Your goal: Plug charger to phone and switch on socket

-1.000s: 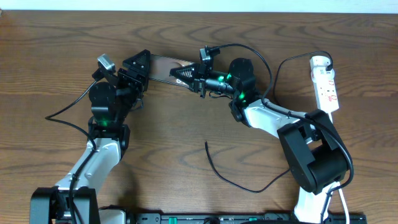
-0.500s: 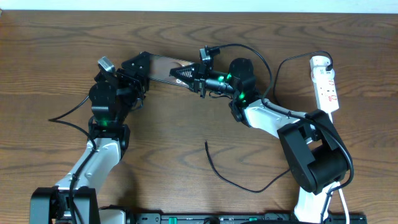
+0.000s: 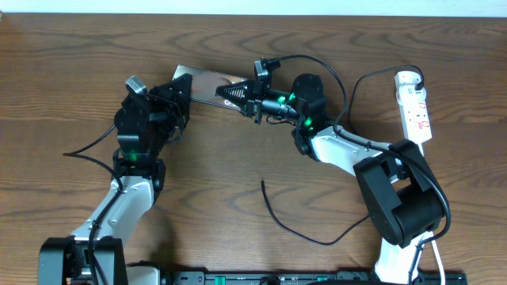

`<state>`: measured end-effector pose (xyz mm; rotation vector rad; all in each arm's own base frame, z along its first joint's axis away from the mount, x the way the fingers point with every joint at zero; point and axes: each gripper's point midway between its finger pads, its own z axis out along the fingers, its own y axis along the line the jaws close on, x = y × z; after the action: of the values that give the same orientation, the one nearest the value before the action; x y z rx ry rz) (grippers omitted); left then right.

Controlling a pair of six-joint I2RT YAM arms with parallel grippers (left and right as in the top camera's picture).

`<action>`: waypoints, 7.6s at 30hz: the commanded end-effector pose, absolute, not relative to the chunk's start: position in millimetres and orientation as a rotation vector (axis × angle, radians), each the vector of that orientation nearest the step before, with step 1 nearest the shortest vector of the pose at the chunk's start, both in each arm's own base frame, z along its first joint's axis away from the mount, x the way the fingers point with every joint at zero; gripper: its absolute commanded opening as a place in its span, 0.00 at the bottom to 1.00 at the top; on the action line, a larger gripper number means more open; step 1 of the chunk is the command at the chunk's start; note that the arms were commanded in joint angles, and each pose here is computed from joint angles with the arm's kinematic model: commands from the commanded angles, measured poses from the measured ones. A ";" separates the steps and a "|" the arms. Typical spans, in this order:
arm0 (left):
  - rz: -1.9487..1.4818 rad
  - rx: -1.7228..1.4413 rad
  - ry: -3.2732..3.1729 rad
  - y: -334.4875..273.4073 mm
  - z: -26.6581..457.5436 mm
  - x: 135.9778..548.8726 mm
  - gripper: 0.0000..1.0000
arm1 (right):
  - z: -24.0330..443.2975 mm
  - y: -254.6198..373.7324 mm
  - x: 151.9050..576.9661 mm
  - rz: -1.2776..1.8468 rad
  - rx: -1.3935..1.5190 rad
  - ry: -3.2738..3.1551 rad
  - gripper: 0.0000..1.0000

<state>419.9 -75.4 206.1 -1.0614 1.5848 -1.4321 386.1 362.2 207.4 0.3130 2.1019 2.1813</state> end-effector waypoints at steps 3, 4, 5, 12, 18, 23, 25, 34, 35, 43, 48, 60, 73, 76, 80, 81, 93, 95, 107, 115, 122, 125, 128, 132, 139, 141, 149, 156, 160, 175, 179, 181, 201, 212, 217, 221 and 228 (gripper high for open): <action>-1.444 -0.988 1.594 -81.3 215.0 419.5 0.07 | 216.0 367.4 384.0 2.182 0.277 2.083 0.01; -1.439 -0.983 1.596 -81.2 214.8 419.5 0.07 | 216.0 367.4 384.0 2.182 0.277 2.083 0.01; -1.438 -0.981 1.597 -81.3 214.8 419.5 0.07 | 216.0 367.7 383.7 2.182 0.276 2.084 0.01; -1.438 -0.981 1.596 -81.2 214.9 419.5 0.07 | 216.0 367.7 383.8 2.182 0.277 2.084 0.02; -1.426 -0.991 1.586 -78.4 214.8 420.6 0.07 | 217.0 366.9 384.8 2.181 0.276 2.076 0.48; -1.390 -1.035 1.583 -63.3 208.1 422.5 0.07 | 227.0 360.7 388.6 2.175 0.210 2.012 0.99; -1.370 -1.063 1.574 -50.8 205.1 423.5 0.07 | 229.3 356.2 390.9 2.158 0.168 1.989 0.99; -1.448 -0.994 1.560 16.4 226.4 412.4 0.07 | 189.9 318.7 417.6 1.909 0.077 2.068 0.99; -1.463 -0.966 1.564 21.7 233.2 410.5 0.07 | 185.5 313.1 421.8 1.881 0.078 2.084 0.99; -1.503 -0.714 1.600 40.6 287.3 400.6 0.07 | 178.3 296.4 445.5 1.525 -0.060 2.370 0.99; -1.475 -0.749 1.594 62.2 286.4 396.1 0.07 | 164.9 257.5 435.8 0.790 -0.013 2.693 0.99; -1.419 -0.809 1.557 100.4 283.4 384.0 0.07 | 108.0 274.3 324.3 0.130 0.021 2.960 0.99; -1.425 -0.804 1.562 99.1 283.1 383.3 0.07 | 29.2 268.7 248.7 -0.068 0.138 3.073 0.86; -1.425 -0.804 1.562 99.1 283.1 383.3 0.07 | 16.7 269.9 238.9 -0.027 0.140 3.115 0.82; -1.425 -0.804 1.562 99.1 283.1 383.3 0.07 | 7.5 270.6 228.8 -0.001 0.135 3.151 0.78; -1.425 -0.804 1.562 99.1 283.1 383.3 0.07 | 7.4 270.6 228.4 -0.002 0.134 3.152 0.75; -1.409 -0.780 1.570 98.4 282.3 382.9 0.07 | 4.4 271.4 229.3 -0.004 0.132 3.150 0.26; -1.409 -0.780 1.570 98.4 282.3 382.9 0.07 | 1.8 271.4 229.3 -0.009 0.132 3.153 0.26; -1.409 -0.780 1.570 98.4 282.3 382.9 0.07 | -1.6 272.3 223.7 -0.015 0.118 3.175 0.25; -1.409 -0.780 1.570 98.4 282.3 382.9 0.07 | -4.2 273.7 220.3 -0.019 0.107 3.186 0.24; -1.409 -0.781 1.570 98.5 282.3 382.9 0.07 | -4.2 273.7 220.3 -0.019 0.108 3.186 0.08; -1.409 -0.780 1.570 98.4 282.3 382.9 0.07 | -4.2 273.4 220.9 -0.018 0.111 3.186 0.01; -1.408 -0.780 1.569 98.6 282.3 383.0 0.07 | -3.4 273.8 223.5 -0.002 0.123 3.187 0.01; -1.405 -0.783 1.567 99.2 282.4 383.3 0.07 | 11.8 281.2 240.7 0.122 0.092 3.193 0.01; -1.396 -0.754 1.578 97.5 282.3 382.4 0.07 | 137.3 351.4 302.9 1.198 -0.586 2.869 0.01; -1.393 -0.722 1.593 94.7 282.2 381.0 0.07 | 186.2 363.0 299.7 1.538 -0.894 2.556 0.01; -1.466 -0.560 1.685 70.1 281.7 368.1 0.07 | 227.0 353.0 258.0 1.795 -1.471 1.678 0.01; -1.550 -0.293 1.787 25.4 281.1 354.3 0.07 | 183.1 366.3 229.3 1.777 -1.570 1.702 0.01; -1.593 -0.221 1.813 2.7 281.8 353.6 0.07 | 176.1 372.6 230.7 1.812 -1.518 1.764 0.01; -1.486 -0.151 1.749 3.7 294.4 362.1 0.07 | 228.9 375.8 259.7 2.214 -1.190 1.906 0.01; -1.475 -0.167 1.742 7.0 294.7 363.8 0.07 | 229.6 377.9 253.2 2.244 -1.194 1.919 0.01; -1.467 -0.176 1.736 8.3 295.1 365.3 0.07 | 228.6 380.3 248.7 2.256 -1.198 1.932 0.01; -1.538 -0.271 1.744 8.5 296.1 366.0 0.07 | 220.9 387.1 242.8 2.229 -1.199 1.979 0.01; -1.547 -0.247 1.751 5.2 297.1 363.6 0.07 | 217.8 384.7 249.2 2.215 -1.175 1.995 0.01; -1.556 -0.197 1.754 -6.2 299.8 363.1 0.07 | 214.9 383.1 256.1 2.185 -1.145 2.024 0.01; -1.564 -0.189 1.756 -11.6 300.0 363.9 0.07 | 217.1 382.1 257.7 2.188 -1.153 2.000 0.01; -1.566 -0.187 1.756 -13.2 300.1 364.2 0.07 | 217.8 382.4 258.2 2.190 -1.153 1.999 0.01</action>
<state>363.9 -12.5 289.2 -0.2123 1.7712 -1.5802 256.4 385.1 217.8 -1.1673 1.9950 2.1696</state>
